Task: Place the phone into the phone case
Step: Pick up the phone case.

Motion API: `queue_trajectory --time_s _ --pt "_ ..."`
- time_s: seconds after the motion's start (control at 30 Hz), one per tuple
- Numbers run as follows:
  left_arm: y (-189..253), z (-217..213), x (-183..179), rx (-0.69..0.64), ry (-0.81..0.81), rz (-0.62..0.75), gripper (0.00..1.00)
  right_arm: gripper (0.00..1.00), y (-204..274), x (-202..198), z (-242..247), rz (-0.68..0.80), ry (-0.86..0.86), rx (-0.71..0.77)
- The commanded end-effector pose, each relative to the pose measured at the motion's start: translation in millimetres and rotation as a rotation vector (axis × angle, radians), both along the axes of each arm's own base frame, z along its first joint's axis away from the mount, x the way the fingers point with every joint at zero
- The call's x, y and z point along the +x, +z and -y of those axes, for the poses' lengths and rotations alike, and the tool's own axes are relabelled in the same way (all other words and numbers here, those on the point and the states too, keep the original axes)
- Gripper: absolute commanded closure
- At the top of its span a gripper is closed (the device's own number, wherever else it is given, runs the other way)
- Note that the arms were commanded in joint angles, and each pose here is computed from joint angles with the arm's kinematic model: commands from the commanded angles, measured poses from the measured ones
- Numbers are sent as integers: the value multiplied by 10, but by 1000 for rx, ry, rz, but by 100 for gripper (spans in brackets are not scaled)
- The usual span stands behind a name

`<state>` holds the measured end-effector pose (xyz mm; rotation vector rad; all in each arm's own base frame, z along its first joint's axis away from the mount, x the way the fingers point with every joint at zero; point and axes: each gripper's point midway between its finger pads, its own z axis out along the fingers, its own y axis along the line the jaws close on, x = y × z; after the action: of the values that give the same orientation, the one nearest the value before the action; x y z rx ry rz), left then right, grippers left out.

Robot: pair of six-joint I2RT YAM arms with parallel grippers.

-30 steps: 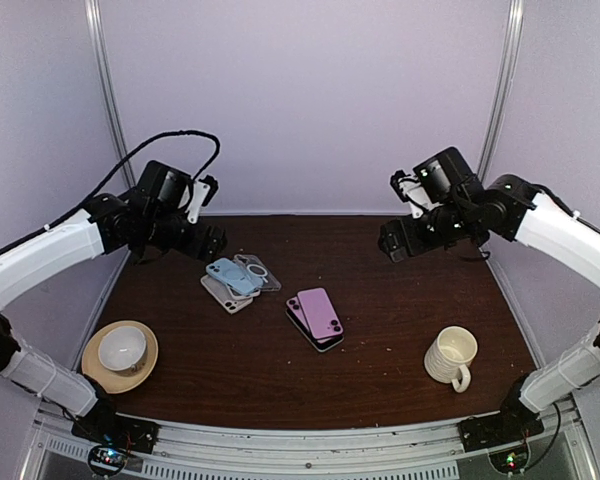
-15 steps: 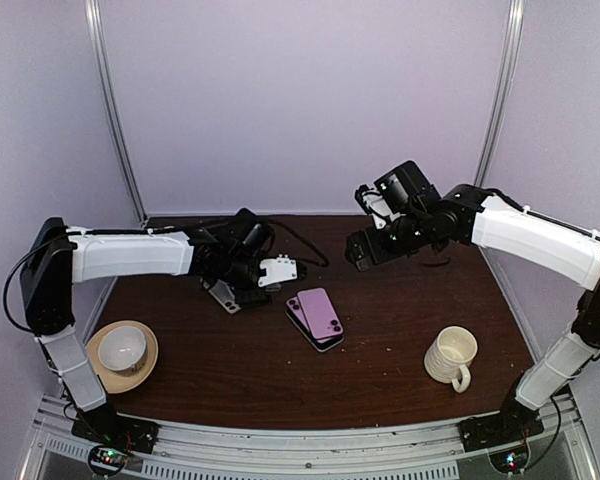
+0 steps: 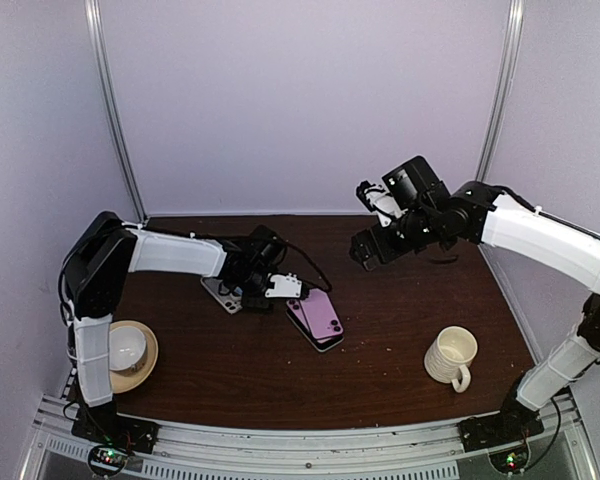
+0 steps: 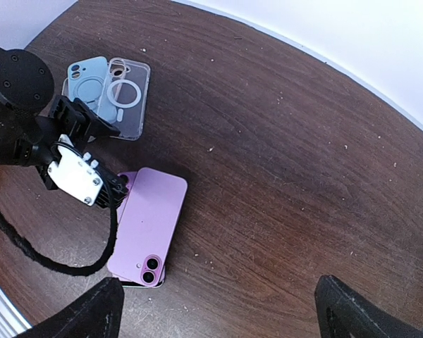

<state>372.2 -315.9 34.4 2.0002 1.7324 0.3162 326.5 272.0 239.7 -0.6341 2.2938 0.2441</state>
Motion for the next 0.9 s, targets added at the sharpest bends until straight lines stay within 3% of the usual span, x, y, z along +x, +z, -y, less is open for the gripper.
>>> queue_trajectory --time_s 0.0,0.3,0.47,0.57,0.73,0.87 --pt "136 85 267 -23 11 96 38 0 81 -17 80 26 10 -6" --pt "26 -75 483 102 38 178 38 0 105 -33 62 25 39 3" --pt "67 -96 586 98 58 219 40 1 153 -47 -6 26 69 36" --pt "80 -56 567 73 54 204 50 1 158 -54 -23 21 77 43" --pt "210 87 378 -83 59 97 70 1 141 -75 -5 11 74 41" --pt "242 51 413 -87 81 118 88 0 117 -99 0 -5 70 46"
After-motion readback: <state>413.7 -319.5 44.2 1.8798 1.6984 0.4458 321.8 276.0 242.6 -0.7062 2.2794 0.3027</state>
